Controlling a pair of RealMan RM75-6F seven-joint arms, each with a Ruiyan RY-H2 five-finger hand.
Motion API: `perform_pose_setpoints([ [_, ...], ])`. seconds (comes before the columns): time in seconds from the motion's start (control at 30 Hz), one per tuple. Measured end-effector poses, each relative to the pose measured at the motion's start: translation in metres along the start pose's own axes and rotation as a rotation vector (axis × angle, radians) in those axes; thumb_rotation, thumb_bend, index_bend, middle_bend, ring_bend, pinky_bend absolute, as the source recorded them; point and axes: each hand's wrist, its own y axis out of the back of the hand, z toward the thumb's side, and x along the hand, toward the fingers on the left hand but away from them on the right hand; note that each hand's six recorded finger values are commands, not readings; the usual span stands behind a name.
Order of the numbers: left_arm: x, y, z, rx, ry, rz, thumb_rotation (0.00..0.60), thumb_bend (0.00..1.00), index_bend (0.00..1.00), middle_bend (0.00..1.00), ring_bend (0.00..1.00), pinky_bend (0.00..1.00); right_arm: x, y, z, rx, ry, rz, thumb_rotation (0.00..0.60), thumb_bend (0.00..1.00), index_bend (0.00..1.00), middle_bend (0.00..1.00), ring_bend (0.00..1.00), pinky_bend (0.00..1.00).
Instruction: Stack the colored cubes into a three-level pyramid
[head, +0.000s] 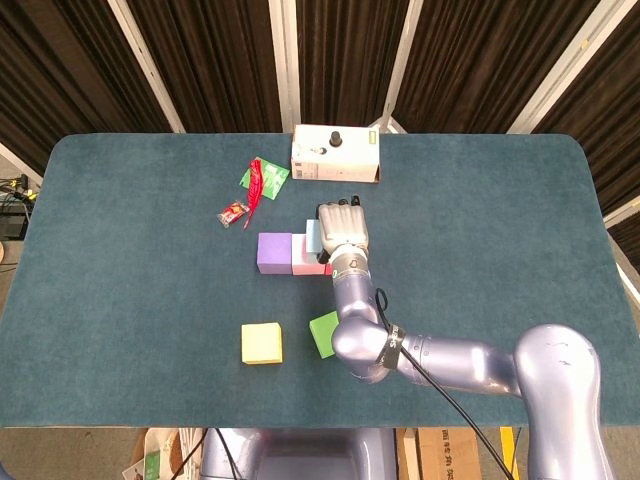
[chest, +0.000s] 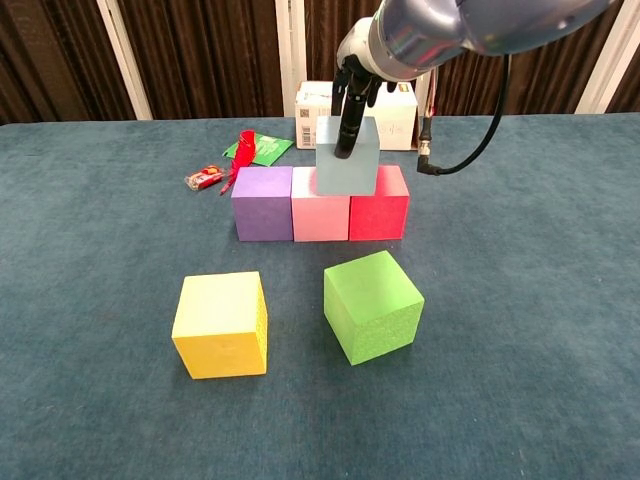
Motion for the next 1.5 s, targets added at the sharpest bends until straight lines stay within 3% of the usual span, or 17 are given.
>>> perform_pose_setpoints([
  [0.2,0.0,0.0,0.0,0.0,0.0,0.002,0.6,0.35,0.07,0.0,0.0,0.0,0.002,0.001,0.0,0.004,0.002,0.002,0.6,0.24,0.27,0.21,0.11,0.0],
  [0.43,0.0,0.0,0.0,0.009,-0.002,0.0,0.6,0.35,0.07,0.0,0.0,0.0,0.006,0.0,-0.001,0.012,0.012,0.022,0.6,0.24,0.11,0.1,0.03,0.0],
  [0.7,0.002,0.001,-0.002,0.001,-0.001,0.003,0.6,0.35,0.07,0.0,0.0,0.0,0.026,0.016,-0.018,-0.021,0.033,0.011,0.6,0.24,0.07,0.09,0.01,0.0],
  [0.8,0.001,0.0,0.0,-0.008,-0.015,-0.015,0.6,0.34,0.07,0.0,0.0,0.0,0.037,0.032,-0.041,-0.046,0.033,-0.048,0.6,0.24,0.07,0.09,0.0,0.0],
  [0.93,-0.003,-0.004,0.004,-0.04,-0.037,-0.062,0.6,0.34,0.07,0.0,0.0,0.0,0.056,0.051,-0.095,-0.103,0.016,-0.155,0.6,0.24,0.07,0.09,0.0,0.0],
  [1.17,-0.012,-0.014,0.014,-0.083,-0.083,-0.178,0.6,0.31,0.06,0.0,0.0,0.0,0.09,0.067,-0.186,-0.144,0.002,-0.332,0.6,0.24,0.07,0.09,0.0,0.0],
  [1.3,-0.016,-0.023,0.02,-0.093,-0.1,-0.252,0.6,0.31,0.05,0.0,0.0,0.0,0.111,0.063,-0.229,-0.147,0.018,-0.418,0.6,0.24,0.07,0.09,0.0,0.0],
  [1.5,-0.017,-0.025,0.041,-0.095,-0.167,-0.336,0.6,0.29,0.05,0.0,0.0,0.0,0.147,0.031,-0.296,-0.125,0.037,-0.469,0.6,0.24,0.07,0.09,0.0,0.0],
])
